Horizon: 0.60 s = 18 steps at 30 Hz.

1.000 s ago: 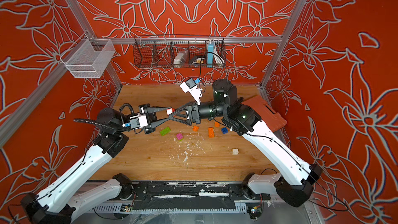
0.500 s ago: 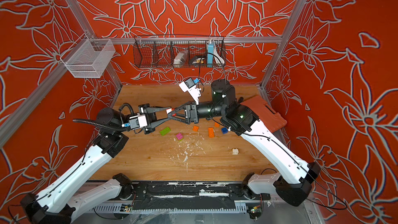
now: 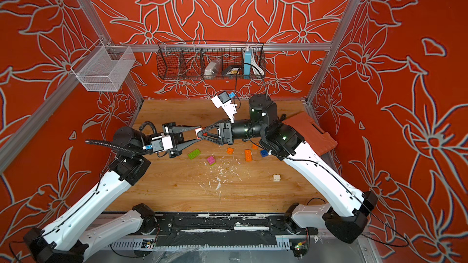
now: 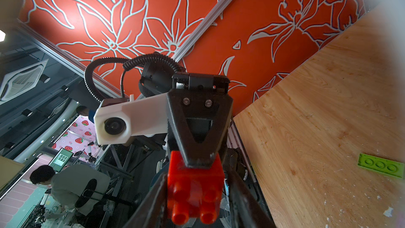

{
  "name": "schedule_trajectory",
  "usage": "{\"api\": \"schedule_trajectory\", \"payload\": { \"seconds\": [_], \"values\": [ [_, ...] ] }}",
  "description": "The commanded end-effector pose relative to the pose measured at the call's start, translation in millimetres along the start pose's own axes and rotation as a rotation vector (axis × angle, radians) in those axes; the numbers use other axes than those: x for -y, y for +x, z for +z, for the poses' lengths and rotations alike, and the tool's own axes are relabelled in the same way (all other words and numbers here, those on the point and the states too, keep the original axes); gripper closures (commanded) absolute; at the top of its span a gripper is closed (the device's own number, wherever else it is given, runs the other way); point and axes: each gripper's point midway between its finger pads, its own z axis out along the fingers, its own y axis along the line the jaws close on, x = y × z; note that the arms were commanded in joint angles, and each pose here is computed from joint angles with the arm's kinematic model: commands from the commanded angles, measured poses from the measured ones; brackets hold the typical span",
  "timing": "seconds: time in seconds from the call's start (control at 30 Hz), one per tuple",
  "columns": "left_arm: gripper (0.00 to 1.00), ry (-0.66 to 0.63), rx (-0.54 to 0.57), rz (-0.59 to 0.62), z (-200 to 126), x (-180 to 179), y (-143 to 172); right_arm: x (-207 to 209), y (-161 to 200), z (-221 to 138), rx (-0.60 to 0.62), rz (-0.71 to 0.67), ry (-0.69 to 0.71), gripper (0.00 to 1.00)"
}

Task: Assemble the letter r with lego
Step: Pick up the lego brick from the center of the board.

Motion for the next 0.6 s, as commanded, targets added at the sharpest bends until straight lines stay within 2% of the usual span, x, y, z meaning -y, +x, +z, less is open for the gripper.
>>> {"api": "schedule_trajectory", "payload": {
  "seconds": [0.0,0.3,0.57],
  "values": [
    [1.00,0.008,0.021,0.037,-3.3,2.4,-7.5,-4.6,-2.5,-4.0,0.027,-0.021,0.006,0.54],
    [1.00,0.012,0.017,0.032,-2.9,3.5,-4.7,-4.0,-1.1,-2.3,0.021,-0.003,-0.004,0.63],
    [1.00,0.007,0.009,0.026,-1.9,2.4,-2.3,-4.9,0.0,-4.9,0.024,-0.008,0.004,0.76]
  ]
}}
